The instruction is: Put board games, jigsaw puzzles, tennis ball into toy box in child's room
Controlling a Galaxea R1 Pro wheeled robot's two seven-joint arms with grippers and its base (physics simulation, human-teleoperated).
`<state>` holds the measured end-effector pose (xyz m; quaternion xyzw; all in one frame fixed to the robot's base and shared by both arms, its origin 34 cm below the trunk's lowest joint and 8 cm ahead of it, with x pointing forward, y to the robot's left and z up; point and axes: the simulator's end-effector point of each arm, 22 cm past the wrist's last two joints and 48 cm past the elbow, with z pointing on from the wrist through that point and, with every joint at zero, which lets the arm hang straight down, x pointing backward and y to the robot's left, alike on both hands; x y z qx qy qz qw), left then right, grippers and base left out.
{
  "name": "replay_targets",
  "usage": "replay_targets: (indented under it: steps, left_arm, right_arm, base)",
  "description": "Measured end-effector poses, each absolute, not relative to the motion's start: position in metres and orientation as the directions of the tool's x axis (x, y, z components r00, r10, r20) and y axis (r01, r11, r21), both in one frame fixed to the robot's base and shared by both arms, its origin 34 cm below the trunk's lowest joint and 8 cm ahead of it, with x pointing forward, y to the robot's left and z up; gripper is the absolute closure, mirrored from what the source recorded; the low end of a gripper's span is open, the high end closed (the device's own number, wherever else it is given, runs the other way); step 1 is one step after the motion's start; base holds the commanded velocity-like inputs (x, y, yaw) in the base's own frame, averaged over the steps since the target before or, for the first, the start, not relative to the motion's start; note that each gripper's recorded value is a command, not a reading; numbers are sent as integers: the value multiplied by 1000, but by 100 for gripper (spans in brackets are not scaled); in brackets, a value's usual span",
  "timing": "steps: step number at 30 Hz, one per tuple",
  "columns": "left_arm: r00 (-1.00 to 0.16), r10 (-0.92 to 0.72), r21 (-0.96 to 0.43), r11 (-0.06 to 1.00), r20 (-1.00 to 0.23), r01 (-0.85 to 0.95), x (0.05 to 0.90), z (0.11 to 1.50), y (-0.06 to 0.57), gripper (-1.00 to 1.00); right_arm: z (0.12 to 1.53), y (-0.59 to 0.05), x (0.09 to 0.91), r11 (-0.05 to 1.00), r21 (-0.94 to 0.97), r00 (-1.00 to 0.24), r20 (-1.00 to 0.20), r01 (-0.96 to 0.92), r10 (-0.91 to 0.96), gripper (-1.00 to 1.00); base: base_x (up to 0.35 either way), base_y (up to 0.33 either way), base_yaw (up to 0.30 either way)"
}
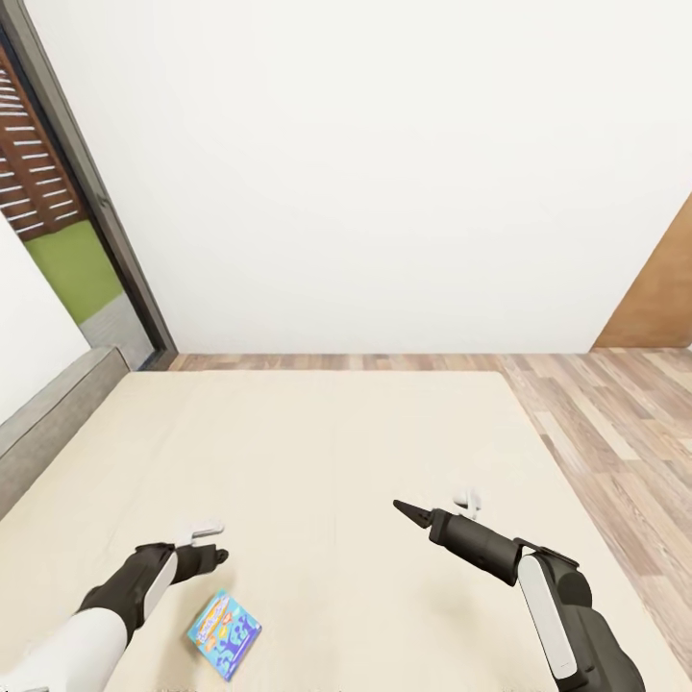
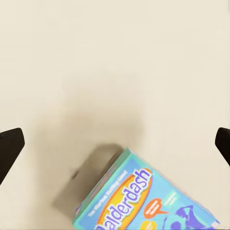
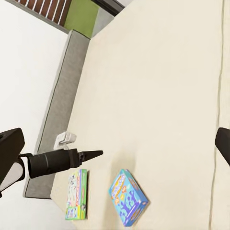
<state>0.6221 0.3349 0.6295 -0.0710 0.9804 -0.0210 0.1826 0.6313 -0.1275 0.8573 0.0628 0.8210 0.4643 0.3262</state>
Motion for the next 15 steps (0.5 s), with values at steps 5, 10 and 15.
replay_targets:
  steps: [5, 10, 15]
  left_arm:
    - [-932, -84, -49, 996, -353, -71, 620, 624, 325, -100]
    - [-930, -51, -41, 998, -365, -39, 621, 620, 319, -100]
    - [-930, -48, -40, 999, -364, -35, 620, 616, 319, -100]
  right_arm:
    - [855, -128, 631, 561, 804, -782, -474, -196, 405, -100]
    - [851, -128, 631, 560, 806, -785, -467, -190, 407, -100]
    - [847, -128, 630, 560, 808, -789, -460, -183, 407, -100]
  base:
    - [0, 0, 0]
    - [0, 0, 0]
    - [0, 0, 0]
